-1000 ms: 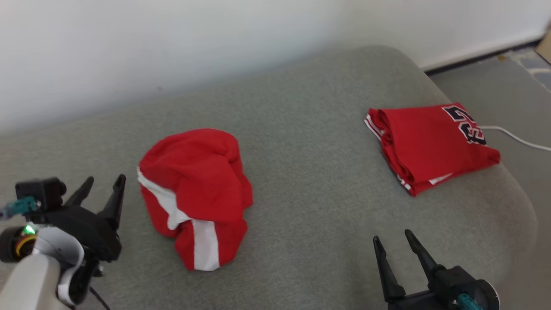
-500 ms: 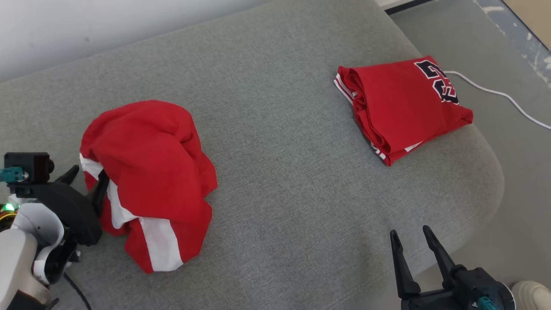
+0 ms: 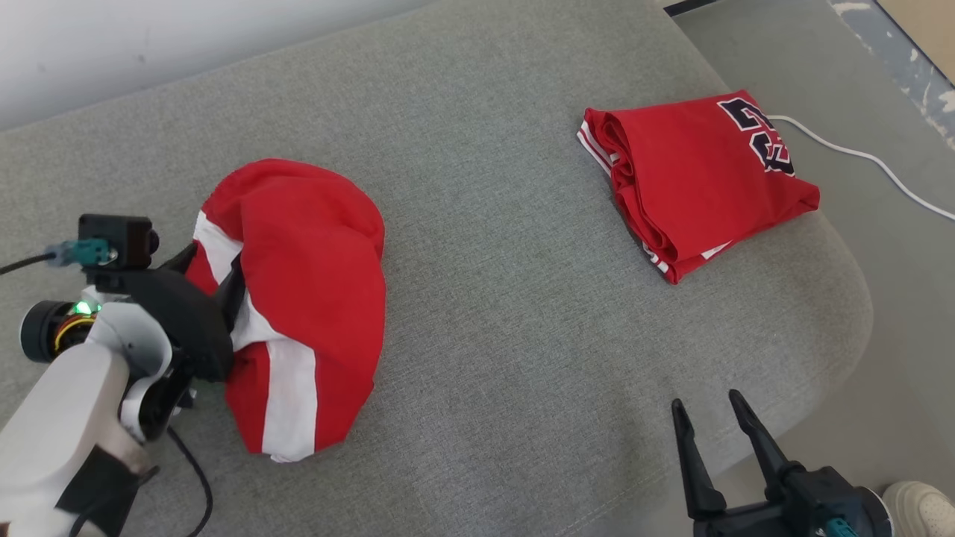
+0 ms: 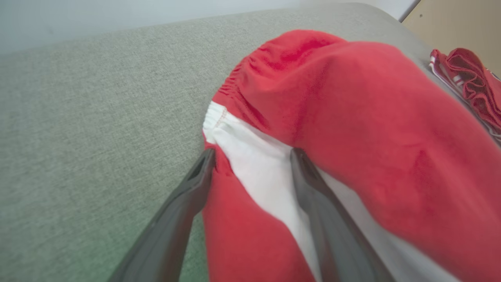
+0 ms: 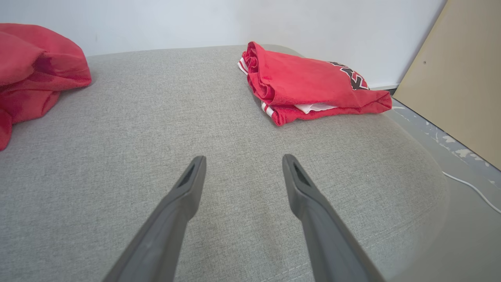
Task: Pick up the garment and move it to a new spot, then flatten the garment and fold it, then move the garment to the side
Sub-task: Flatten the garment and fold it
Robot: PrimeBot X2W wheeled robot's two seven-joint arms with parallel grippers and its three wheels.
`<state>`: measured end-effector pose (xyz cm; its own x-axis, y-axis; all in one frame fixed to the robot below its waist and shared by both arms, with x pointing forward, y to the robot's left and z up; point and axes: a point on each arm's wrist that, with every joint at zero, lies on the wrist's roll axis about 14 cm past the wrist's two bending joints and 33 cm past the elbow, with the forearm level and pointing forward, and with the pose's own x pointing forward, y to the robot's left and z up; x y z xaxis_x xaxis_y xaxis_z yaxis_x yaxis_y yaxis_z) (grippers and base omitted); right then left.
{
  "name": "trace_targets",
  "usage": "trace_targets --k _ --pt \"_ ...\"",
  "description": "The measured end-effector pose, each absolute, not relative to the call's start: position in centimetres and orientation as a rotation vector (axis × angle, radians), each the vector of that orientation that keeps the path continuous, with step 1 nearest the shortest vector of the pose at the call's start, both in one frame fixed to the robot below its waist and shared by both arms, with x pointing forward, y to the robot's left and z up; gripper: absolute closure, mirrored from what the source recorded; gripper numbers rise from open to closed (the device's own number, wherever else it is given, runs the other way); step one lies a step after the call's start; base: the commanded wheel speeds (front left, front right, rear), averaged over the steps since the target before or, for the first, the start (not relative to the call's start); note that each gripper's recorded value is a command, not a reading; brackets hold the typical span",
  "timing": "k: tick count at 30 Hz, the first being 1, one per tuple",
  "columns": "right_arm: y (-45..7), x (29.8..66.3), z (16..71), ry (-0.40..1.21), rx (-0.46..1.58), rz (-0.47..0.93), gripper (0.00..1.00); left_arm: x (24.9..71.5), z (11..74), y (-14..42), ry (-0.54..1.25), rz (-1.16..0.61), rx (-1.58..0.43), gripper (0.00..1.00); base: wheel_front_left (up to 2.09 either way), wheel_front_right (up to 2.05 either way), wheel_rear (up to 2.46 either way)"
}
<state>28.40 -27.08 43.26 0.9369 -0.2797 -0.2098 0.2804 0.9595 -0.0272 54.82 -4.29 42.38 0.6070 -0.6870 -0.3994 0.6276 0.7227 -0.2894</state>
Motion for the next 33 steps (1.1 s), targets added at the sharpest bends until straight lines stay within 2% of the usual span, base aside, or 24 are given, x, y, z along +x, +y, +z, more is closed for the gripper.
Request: trace_targets --k 8,9,11,16,22,28,33 --pt "-27.8 27.4 42.9 0.236 -0.003 -0.321 0.0 56.0 40.0 -4.5 0.593 -0.703 -0.033 0.0 0.0 0.0 0.0" --pt "-27.8 27.3 42.9 0.238 -0.001 -0.322 0.0 56.1 39.8 -4.4 0.603 -0.694 -0.028 0.53 0.0 0.0 0.0" --pt "-27.6 27.4 42.8 0.237 0.012 -0.319 0.0 56.5 39.7 -4.3 0.609 -0.677 0.007 1.0 0.0 0.0 0.0" --pt "-26.7 27.7 42.6 0.238 0.03 -0.295 0.0 57.7 41.2 -4.4 0.536 -0.652 0.0 1.0 0.0 0.0 0.0" --pt "-25.9 28.5 42.9 0.218 0.038 -0.259 0.0 58.5 49.1 -8.6 0.245 -0.714 -0.132 1.0 0.0 0.0 0.0" --pt "-24.9 29.0 43.5 0.19 0.047 -0.223 0.0 56.5 58.8 -13.0 -0.041 -0.814 -0.312 1.0 0.0 0.0 0.0" --pt "-24.7 28.8 43.7 0.177 0.055 -0.217 0.0 52.9 66.6 -16.2 -0.223 -0.921 -0.486 1.0 0.0 0.0 0.0"
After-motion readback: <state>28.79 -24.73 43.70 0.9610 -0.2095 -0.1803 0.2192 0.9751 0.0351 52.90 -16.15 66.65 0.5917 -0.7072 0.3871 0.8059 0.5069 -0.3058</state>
